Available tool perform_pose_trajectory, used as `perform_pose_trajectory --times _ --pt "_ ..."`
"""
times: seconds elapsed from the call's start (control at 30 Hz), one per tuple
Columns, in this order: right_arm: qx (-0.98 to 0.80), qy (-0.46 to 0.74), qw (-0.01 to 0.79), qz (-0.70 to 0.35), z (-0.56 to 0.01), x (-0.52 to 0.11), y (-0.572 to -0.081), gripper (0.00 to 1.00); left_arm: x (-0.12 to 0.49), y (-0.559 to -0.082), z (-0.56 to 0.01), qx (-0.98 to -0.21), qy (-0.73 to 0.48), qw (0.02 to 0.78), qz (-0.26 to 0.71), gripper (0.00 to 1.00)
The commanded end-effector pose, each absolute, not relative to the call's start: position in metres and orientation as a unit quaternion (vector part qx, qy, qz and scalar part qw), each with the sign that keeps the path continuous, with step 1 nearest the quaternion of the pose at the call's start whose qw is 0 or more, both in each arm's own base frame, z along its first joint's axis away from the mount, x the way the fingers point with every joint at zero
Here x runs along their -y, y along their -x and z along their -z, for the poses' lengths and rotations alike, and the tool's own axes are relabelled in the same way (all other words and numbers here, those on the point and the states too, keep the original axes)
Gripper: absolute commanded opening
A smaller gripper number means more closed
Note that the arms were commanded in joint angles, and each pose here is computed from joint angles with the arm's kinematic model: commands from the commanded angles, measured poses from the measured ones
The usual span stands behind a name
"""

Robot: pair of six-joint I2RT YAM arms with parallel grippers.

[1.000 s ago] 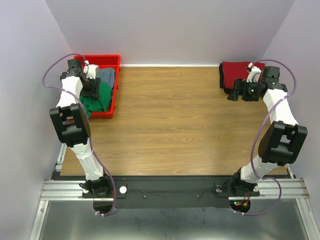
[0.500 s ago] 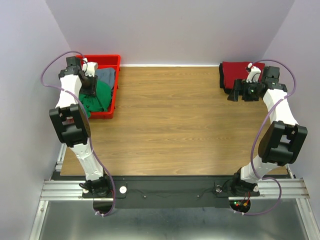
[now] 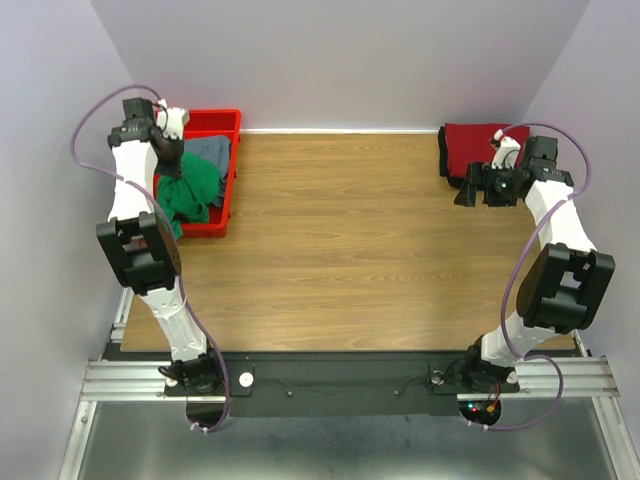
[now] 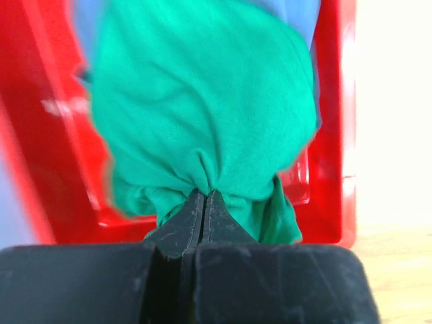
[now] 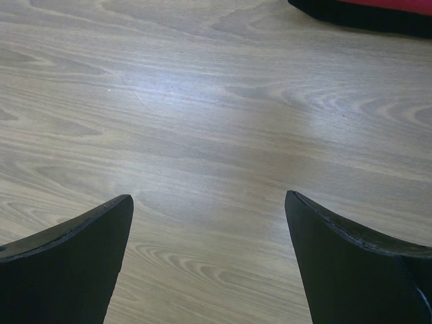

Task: Fold and stack the t-shirts
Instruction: Move the tshirt to the center of the board

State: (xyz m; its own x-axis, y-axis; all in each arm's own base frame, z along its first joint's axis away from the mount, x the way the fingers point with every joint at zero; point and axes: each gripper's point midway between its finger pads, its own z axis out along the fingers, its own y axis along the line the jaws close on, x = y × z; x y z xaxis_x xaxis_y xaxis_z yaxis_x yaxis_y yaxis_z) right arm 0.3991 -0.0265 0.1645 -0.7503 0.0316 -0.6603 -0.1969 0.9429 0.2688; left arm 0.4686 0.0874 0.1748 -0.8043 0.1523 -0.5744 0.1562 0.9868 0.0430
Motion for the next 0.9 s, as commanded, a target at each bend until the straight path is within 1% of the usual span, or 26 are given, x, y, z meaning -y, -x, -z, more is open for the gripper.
perform_pose_trajectory --times 0.0,0.13,0.23,0.27,0.37,0.4,0.47,0.53,0.63,0.67,0.7,0.73,0.83,0.87 --pt "-0.911 0.053 0.378 -0.158 -0.186 0.026 -0.401 1.00 -0.078 -0.465 -0.330 -0.881 -0.098 0.461 -0.031 0.00" --pt "-0.911 0.053 0.378 -0.157 -0.186 0.027 -0.401 1.00 -0.058 -0.461 -0.386 -0.847 -0.126 0.516 -0.024 0.00" --pt "-0.911 0.052 0.379 -0.156 -0.187 0.028 -0.403 1.00 -0.032 -0.456 -0.415 -0.821 -0.153 0.550 -0.006 0.00" --pt "-0.911 0.051 0.379 -0.156 -0.187 0.028 -0.404 1.00 -0.013 -0.455 -0.426 -0.808 -0.173 0.563 -0.008 0.00" --pt "-0.910 0.051 0.380 -0.157 -0.189 0.027 -0.406 1.00 0.022 -0.452 -0.439 -0.792 -0.202 0.576 -0.013 0.00" --pt "-0.910 0.050 0.380 -0.157 -0.190 0.028 -0.406 1.00 0.024 -0.451 -0.446 -0.786 -0.202 0.584 -0.015 0.00" --pt "-0.910 0.050 0.382 -0.154 -0.192 0.029 -0.407 1.00 0.057 -0.445 -0.457 -0.767 -0.234 0.598 0.010 0.00" --pt "-0.910 0.051 0.382 -0.153 -0.192 0.029 -0.407 1.00 0.077 -0.439 -0.462 -0.754 -0.258 0.603 0.028 0.00" --pt "-0.910 0.052 0.382 -0.153 -0.192 0.030 -0.408 1.00 0.142 -0.417 -0.458 -0.728 -0.334 0.593 0.088 0.00" --pt "-0.910 0.051 0.382 -0.152 -0.193 0.030 -0.409 1.00 0.161 -0.410 -0.447 -0.723 -0.360 0.581 0.106 0.00" --pt "-0.910 0.050 0.382 -0.153 -0.193 0.030 -0.409 1.00 0.194 -0.396 -0.440 -0.710 -0.393 0.569 0.131 0.00" --pt "-0.912 0.049 0.378 -0.153 -0.191 0.031 -0.409 1.00 0.210 -0.390 -0.423 -0.710 -0.416 0.550 0.143 0.00" --pt "-0.915 0.046 0.372 -0.146 -0.191 0.034 -0.410 1.00 0.258 -0.369 -0.398 -0.694 -0.467 0.517 0.180 0.00" --pt "-0.918 0.045 0.366 -0.145 -0.187 0.035 -0.410 1.00 0.283 -0.356 -0.377 -0.690 -0.495 0.487 0.206 0.00"
